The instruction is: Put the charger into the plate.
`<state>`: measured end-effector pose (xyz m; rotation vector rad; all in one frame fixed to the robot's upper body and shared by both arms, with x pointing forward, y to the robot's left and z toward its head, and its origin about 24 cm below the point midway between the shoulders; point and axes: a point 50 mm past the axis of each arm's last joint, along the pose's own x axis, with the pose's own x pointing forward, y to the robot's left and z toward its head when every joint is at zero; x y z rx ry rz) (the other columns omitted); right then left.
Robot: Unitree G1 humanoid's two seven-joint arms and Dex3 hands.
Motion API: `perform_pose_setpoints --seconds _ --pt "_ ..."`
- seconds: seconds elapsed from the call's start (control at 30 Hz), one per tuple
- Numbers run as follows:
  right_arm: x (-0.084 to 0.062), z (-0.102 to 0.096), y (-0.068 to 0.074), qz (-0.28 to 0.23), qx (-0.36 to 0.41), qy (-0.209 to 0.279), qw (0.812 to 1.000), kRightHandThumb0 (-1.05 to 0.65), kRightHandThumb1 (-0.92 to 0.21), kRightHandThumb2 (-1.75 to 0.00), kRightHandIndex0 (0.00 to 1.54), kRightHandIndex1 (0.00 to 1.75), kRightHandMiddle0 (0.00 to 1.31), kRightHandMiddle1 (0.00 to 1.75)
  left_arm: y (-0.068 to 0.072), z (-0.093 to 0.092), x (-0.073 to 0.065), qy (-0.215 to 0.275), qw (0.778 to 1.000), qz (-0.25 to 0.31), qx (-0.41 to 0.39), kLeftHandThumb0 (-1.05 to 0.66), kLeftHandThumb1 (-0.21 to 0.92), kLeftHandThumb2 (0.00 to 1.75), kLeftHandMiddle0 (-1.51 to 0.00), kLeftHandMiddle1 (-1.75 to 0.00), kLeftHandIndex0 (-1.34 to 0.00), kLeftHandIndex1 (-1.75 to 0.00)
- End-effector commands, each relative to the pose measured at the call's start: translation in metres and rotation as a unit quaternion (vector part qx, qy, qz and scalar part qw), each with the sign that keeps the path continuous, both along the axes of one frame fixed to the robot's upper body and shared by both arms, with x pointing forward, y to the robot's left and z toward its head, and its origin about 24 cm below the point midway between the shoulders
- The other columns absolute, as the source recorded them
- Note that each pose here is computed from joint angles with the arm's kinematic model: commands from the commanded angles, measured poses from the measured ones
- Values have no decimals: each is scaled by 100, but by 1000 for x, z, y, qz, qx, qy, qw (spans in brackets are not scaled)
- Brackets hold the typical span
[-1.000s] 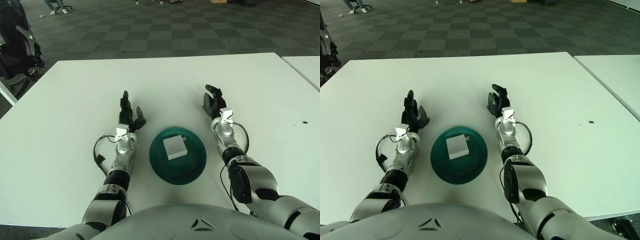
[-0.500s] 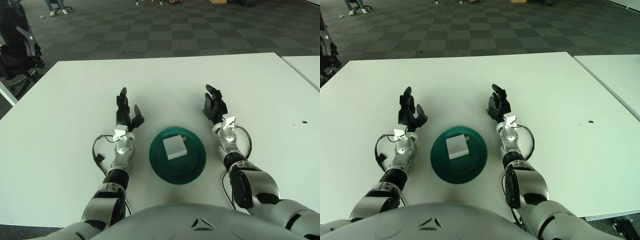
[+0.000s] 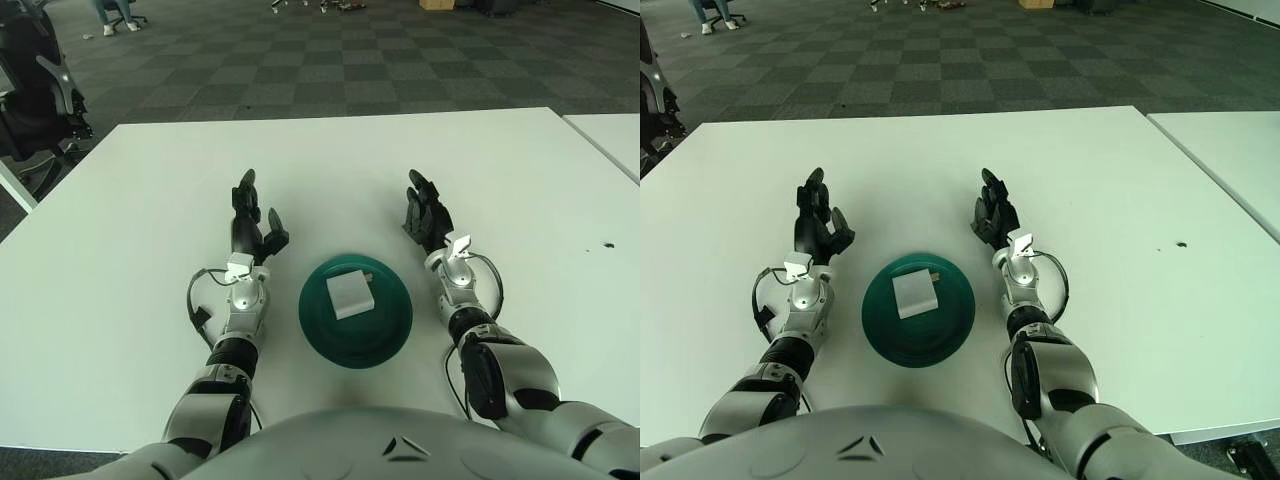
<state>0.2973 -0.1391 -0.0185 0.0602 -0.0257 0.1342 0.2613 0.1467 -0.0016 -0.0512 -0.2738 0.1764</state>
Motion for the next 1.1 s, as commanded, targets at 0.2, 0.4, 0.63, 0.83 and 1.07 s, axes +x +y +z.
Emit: perform_pose_setpoints --seconds 0.2,0.4,0.63,0.83,1.07 --pt "-86 -71 -8 -13 29 138 990 -99 -92 -83 0 0 0 15 7 -50 -76 82 996 14 17 -93 92 105 -20 -2 0 -60" --pt "-87 -59 -2 -22 43 91 995 -97 -92 -81 0 0 0 14 6 -47 -94 73 997 19 22 -93 92 106 -22 -3 0 -61" --pt "-92 -47 1 -38 40 51 997 -91 -92 -78 0 0 0 22 3 -42 -101 72 997 19 22 -94 92 105 -24 -3 0 -64" --pt "-91 -53 0 -58 55 88 993 -88 -92 -73 0 0 0 27 -6 -37 -81 76 997 5 27 -94 92 102 -26 -3 0 -69" --pt "-74 -60 0 -72 59 157 983 -88 -92 -76 0 0 0 18 8 -57 -65 142 989 -21 33 -96 92 102 -25 -2 0 -65"
